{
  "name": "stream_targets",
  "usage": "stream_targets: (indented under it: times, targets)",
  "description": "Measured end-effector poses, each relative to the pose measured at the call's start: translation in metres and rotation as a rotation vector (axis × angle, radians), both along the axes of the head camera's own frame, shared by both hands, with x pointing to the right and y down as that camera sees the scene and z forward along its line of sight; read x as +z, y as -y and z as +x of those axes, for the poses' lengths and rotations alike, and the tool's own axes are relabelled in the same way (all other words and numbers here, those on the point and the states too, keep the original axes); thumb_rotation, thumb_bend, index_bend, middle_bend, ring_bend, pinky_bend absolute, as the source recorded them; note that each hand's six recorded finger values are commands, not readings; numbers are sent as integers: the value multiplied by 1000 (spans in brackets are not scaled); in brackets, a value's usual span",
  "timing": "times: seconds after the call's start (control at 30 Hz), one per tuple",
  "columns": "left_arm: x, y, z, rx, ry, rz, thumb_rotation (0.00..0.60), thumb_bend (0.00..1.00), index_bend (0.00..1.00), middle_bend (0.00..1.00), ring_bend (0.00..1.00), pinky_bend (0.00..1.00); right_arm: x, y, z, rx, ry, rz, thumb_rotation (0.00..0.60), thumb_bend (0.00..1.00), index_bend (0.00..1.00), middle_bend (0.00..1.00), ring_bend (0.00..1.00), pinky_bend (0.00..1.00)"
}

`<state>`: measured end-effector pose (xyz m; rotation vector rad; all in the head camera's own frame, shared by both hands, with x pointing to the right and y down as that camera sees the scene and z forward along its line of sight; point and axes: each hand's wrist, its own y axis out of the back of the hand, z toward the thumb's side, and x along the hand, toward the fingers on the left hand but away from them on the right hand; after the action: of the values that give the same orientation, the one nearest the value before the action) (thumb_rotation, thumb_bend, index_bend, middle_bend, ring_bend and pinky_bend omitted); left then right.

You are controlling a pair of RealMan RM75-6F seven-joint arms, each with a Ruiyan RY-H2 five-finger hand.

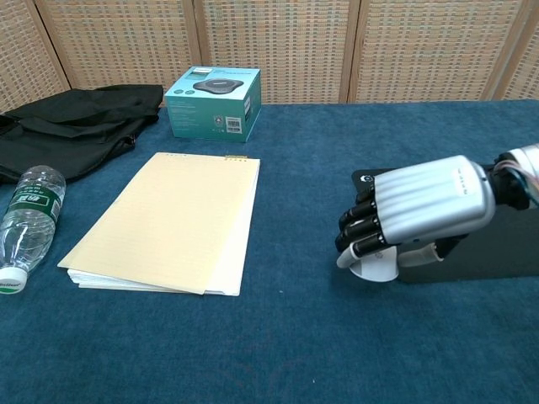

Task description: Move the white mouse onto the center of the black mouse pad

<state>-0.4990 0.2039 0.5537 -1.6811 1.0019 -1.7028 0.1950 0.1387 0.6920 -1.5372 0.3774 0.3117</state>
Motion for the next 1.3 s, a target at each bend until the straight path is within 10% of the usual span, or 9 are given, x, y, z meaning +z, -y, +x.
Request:
stream_targets:
  times: [0.47, 1.3]
  targets:
    - [5, 0, 8, 22, 47, 13, 600, 13, 0, 0, 0, 0, -37, 67, 37, -92, -105, 164, 600, 956, 632, 525, 430, 431]
    - [26, 1, 12, -3, 118, -21, 600, 13, 0, 0, 0, 0, 18, 49, 78, -70, -319, 161, 600, 903, 632, 464, 344, 431]
